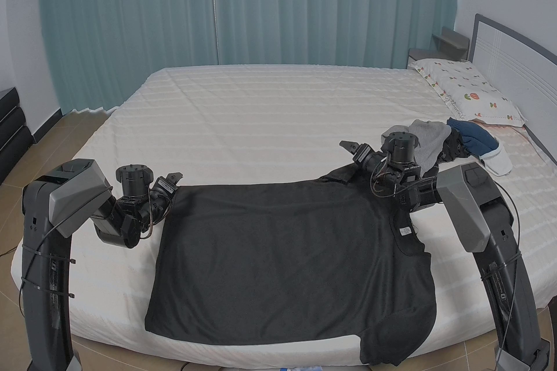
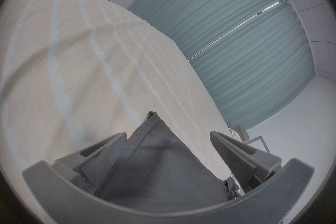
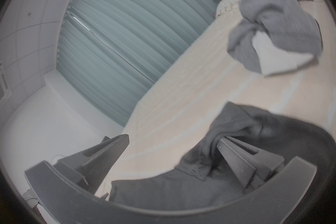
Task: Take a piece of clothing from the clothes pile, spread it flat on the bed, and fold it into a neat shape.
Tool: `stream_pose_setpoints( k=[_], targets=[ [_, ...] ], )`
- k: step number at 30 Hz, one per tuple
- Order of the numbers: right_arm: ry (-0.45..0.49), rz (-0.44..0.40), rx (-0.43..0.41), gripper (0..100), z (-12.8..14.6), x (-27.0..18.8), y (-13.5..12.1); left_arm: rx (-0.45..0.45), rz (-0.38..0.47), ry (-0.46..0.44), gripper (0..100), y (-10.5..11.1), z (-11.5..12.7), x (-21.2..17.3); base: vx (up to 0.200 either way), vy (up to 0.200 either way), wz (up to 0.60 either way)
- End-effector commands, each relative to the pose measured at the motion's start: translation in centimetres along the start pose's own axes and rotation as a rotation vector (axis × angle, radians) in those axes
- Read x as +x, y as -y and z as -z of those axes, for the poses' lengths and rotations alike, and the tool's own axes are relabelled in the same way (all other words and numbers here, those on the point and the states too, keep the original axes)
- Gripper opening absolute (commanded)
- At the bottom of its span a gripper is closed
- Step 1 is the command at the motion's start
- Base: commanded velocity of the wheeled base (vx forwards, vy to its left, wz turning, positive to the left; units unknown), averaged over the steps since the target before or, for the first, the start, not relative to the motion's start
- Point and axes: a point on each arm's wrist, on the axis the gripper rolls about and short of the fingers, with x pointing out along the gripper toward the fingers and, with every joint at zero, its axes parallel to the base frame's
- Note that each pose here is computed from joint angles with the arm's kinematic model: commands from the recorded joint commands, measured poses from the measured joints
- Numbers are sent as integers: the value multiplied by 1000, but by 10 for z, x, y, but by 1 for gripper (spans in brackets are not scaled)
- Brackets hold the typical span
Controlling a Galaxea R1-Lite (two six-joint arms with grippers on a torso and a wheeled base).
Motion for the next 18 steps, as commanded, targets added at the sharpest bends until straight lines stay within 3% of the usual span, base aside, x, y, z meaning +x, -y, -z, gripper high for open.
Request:
stream_pose_setpoints(
  k=[1, 5, 7, 10, 14, 18],
  targets=[
    [100, -85, -27, 100, -50, -15, -38, 0, -1, -4, 100, -1, 1, 1, 0, 0, 0],
    [57, -4, -17, 100, -40, -11, -7, 0, -2, -4, 100, -1, 2, 1, 0, 0, 0],
    [-1, 63, -22, 100, -21, -7, 19, 0, -1, -4, 100, -1, 1, 1, 0, 0, 0],
    [-80, 147, -96, 100, 17, 0, 60, 0, -1, -4, 100, -1, 1, 1, 0, 0, 0],
    [-75, 161, -110, 100, 25, 1, 62, 0, -1, -4, 100, -1, 1, 1, 0, 0, 0],
    [-31, 165, -113, 100, 5, -2, 48, 0, -2, -4, 100, -1, 2, 1, 0, 0, 0]
  ],
)
